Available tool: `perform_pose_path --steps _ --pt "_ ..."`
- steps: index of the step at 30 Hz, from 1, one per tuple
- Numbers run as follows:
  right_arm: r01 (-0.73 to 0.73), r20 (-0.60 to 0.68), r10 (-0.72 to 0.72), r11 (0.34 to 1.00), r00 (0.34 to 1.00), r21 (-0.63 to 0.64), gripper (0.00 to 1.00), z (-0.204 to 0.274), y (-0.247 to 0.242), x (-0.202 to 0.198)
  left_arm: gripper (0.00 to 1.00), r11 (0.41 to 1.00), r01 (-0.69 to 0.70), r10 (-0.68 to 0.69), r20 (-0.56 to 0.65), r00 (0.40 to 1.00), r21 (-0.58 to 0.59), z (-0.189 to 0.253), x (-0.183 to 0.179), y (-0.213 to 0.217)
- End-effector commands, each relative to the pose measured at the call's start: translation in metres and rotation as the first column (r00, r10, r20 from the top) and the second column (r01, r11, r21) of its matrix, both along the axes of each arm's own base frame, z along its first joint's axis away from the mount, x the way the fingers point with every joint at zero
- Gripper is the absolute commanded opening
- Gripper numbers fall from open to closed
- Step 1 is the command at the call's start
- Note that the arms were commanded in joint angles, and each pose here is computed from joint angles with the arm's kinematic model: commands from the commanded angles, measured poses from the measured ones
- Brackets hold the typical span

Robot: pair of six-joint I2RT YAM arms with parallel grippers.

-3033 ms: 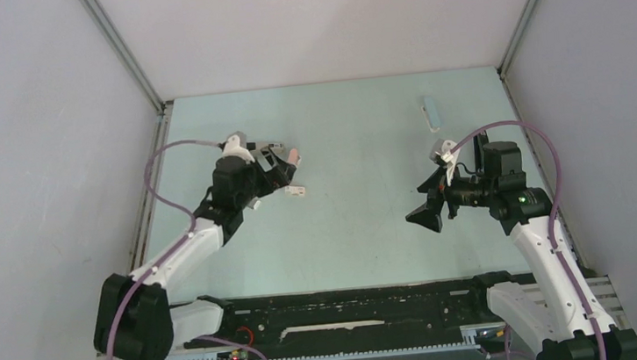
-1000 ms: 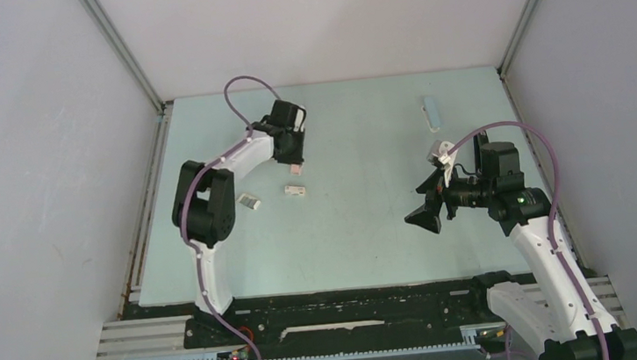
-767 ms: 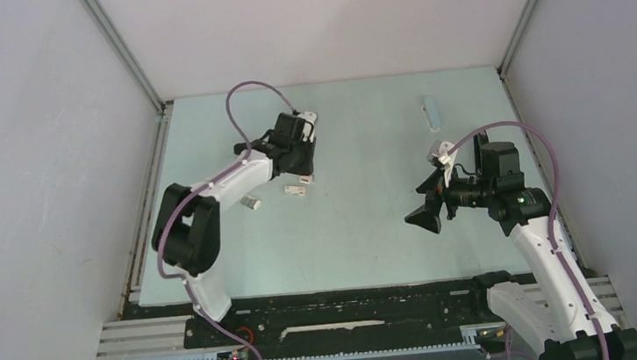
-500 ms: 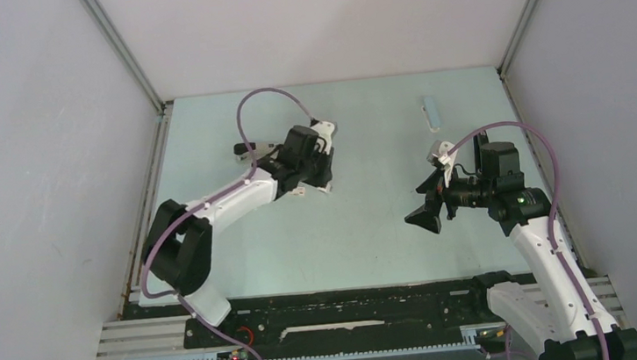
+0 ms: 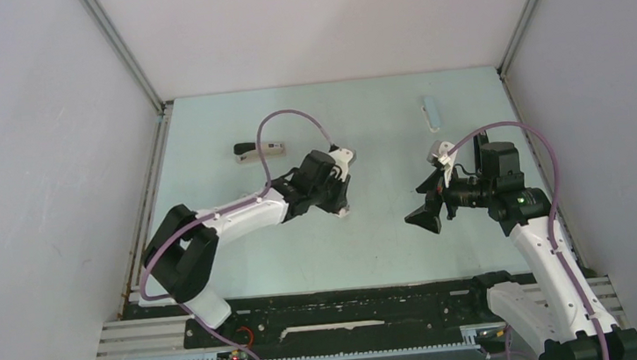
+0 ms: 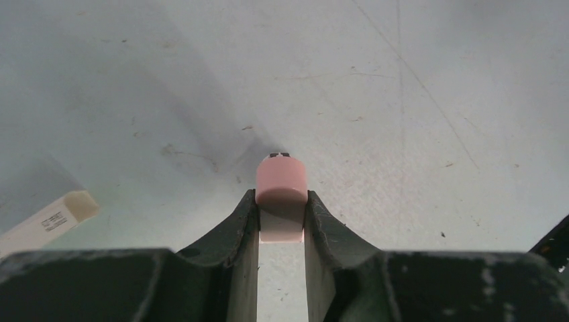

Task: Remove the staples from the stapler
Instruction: Move the stapler to the center of the board.

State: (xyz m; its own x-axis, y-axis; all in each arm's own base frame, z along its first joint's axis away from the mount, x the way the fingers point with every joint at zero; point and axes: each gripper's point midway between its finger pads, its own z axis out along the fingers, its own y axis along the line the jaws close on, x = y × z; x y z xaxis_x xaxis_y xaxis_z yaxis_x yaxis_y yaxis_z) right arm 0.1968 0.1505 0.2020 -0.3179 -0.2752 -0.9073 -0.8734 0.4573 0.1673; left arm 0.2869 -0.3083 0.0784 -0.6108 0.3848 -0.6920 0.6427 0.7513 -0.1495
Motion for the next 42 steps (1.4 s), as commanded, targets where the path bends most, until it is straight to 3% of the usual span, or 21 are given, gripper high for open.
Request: perform_pose_path --steps 1,15,24,42 --pt "-0.011 0.042 0.011 1.000 0.999 -0.003 1.00 0.005 0.001 0.001 0.00 0.997 0.046 -0.044 0.028 0.999 -0.063 0.012 -0.015 -0.021" --pt "-0.017 0.028 0.018 1.000 0.999 -0.001 1.00 0.002 0.002 0.000 0.02 0.989 0.147 -0.147 0.016 0.989 -0.018 -0.027 -0.063 -0.037" --pt "-0.023 0.016 0.023 1.000 1.000 -0.002 1.00 0.000 0.002 0.000 0.32 0.991 0.124 -0.123 0.032 0.992 -0.040 -0.029 -0.065 -0.036" --pt "-0.034 0.007 0.034 0.999 0.999 0.003 1.00 -0.002 0.002 -0.001 0.72 0.988 0.100 -0.093 0.061 0.994 -0.115 -0.014 -0.079 -0.019"
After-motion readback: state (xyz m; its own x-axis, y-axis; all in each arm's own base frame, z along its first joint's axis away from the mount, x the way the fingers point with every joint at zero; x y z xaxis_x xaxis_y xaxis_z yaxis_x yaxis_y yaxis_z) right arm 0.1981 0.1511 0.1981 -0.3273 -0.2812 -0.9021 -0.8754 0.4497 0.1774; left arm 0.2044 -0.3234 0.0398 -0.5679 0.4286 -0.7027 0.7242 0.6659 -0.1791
